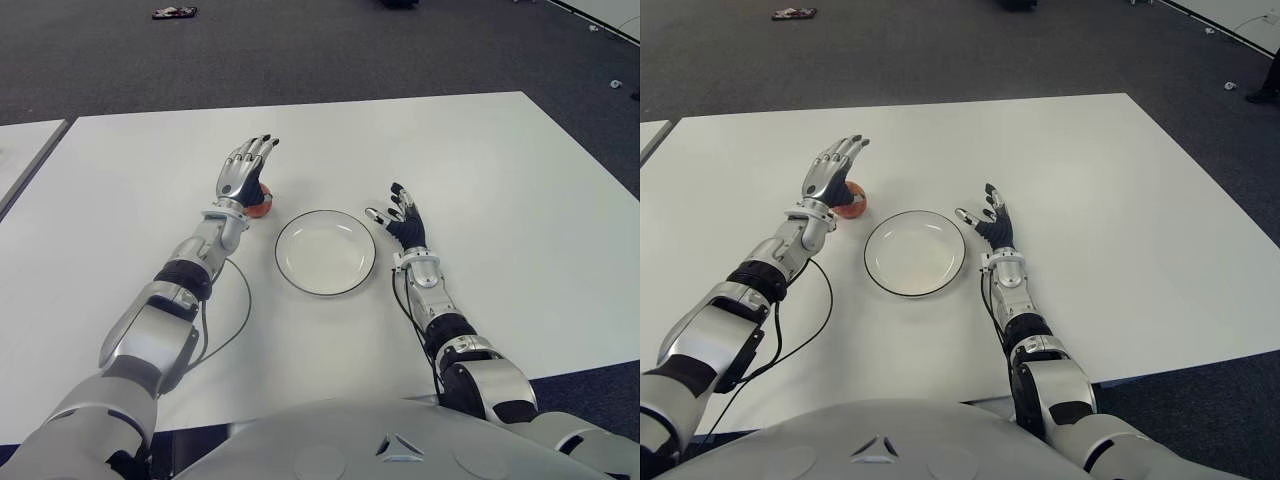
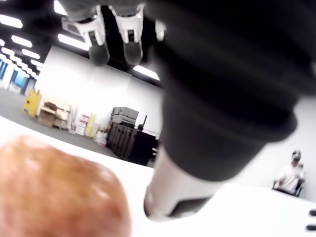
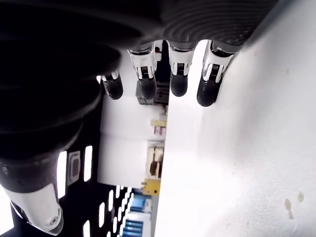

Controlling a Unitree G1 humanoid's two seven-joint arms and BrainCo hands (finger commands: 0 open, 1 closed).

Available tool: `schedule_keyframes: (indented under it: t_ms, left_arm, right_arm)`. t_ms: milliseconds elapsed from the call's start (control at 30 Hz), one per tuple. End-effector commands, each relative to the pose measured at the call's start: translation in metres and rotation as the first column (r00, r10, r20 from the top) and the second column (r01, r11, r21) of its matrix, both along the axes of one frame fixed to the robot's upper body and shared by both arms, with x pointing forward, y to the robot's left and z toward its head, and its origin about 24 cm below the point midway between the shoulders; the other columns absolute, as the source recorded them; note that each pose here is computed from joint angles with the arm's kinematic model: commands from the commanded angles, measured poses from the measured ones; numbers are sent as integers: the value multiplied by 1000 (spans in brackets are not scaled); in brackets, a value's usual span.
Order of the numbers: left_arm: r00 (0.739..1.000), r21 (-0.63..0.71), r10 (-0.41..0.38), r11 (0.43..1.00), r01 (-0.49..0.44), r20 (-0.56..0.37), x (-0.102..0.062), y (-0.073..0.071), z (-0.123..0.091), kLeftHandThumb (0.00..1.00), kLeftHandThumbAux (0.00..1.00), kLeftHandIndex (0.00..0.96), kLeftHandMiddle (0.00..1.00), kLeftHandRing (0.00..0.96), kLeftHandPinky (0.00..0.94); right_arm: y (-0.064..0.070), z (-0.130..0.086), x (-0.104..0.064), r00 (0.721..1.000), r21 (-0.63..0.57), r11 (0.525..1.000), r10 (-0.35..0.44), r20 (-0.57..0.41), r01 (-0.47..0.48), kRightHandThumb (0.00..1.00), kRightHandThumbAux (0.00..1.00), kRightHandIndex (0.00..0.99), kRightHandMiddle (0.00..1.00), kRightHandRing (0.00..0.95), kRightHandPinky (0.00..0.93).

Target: Put the apples into the plate.

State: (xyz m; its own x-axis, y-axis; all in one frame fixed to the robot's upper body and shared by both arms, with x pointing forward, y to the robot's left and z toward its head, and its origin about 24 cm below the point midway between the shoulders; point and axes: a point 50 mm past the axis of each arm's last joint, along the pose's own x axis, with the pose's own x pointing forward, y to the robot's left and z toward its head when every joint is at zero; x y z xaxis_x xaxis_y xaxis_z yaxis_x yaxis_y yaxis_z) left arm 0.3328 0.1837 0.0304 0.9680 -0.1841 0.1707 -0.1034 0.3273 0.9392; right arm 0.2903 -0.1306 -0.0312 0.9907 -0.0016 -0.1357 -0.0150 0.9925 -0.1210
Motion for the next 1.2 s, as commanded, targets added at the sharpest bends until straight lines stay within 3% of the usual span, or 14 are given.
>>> schedule_keyframes:
  t_ms: [33, 633, 1200]
  left_arm:
    - [999, 92, 17, 996, -20, 30, 3, 7, 4, 0, 368, 0, 0, 0, 0]
    - [995, 136, 57, 988, -68, 83, 6, 17, 11, 0, 348, 0, 0, 0, 0]
    - [998, 129, 52, 990, -57, 39, 5, 15, 8, 0, 338, 0, 0, 0, 0]
  right_arm:
    - [4, -21, -13, 992, 10, 1000, 10, -124, -9, 111, 701, 0, 0, 9, 53]
    - [5, -22, -13, 991, 14, 1000, 10, -134, -8, 124, 705, 0, 0, 11, 56]
    - [4, -23, -14, 991, 4, 1000, 12, -136, -11, 126, 701, 0, 0, 7, 43]
